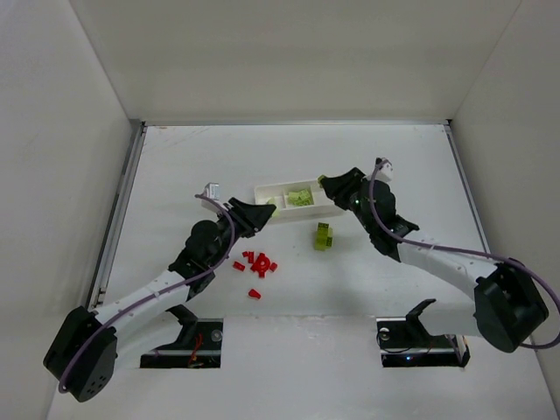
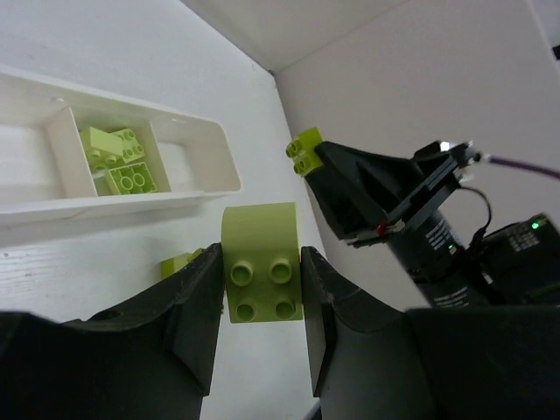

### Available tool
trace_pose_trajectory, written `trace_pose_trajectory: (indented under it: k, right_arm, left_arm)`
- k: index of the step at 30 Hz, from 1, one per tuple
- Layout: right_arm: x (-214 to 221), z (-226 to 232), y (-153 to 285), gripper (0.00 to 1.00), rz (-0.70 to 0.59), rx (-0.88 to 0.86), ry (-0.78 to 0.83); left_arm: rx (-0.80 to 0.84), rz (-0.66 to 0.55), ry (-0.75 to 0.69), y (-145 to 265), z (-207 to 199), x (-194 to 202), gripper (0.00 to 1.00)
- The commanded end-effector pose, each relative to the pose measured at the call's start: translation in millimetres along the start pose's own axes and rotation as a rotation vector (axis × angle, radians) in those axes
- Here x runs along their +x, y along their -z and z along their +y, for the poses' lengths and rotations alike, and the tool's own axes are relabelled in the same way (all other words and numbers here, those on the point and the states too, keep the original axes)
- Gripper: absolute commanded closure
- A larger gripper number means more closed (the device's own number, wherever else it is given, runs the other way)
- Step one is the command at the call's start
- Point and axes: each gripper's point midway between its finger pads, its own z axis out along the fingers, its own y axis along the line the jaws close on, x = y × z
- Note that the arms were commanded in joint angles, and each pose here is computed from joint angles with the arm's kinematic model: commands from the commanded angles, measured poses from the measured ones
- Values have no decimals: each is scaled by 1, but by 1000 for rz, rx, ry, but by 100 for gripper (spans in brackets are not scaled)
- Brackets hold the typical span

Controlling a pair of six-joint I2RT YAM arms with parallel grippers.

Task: Sort the legos into containers by color

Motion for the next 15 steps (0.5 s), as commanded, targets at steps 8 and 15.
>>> trace_pose_trajectory:
  k: [8,15]
  right_arm:
    - [5,-70,-32,70,70,309,468]
    - [-6,-67,-58,69,23,324,489]
  left_arm:
    - [-46,45,-194,1,2,15,83]
    - [-69,50,-221,-2,3,16,83]
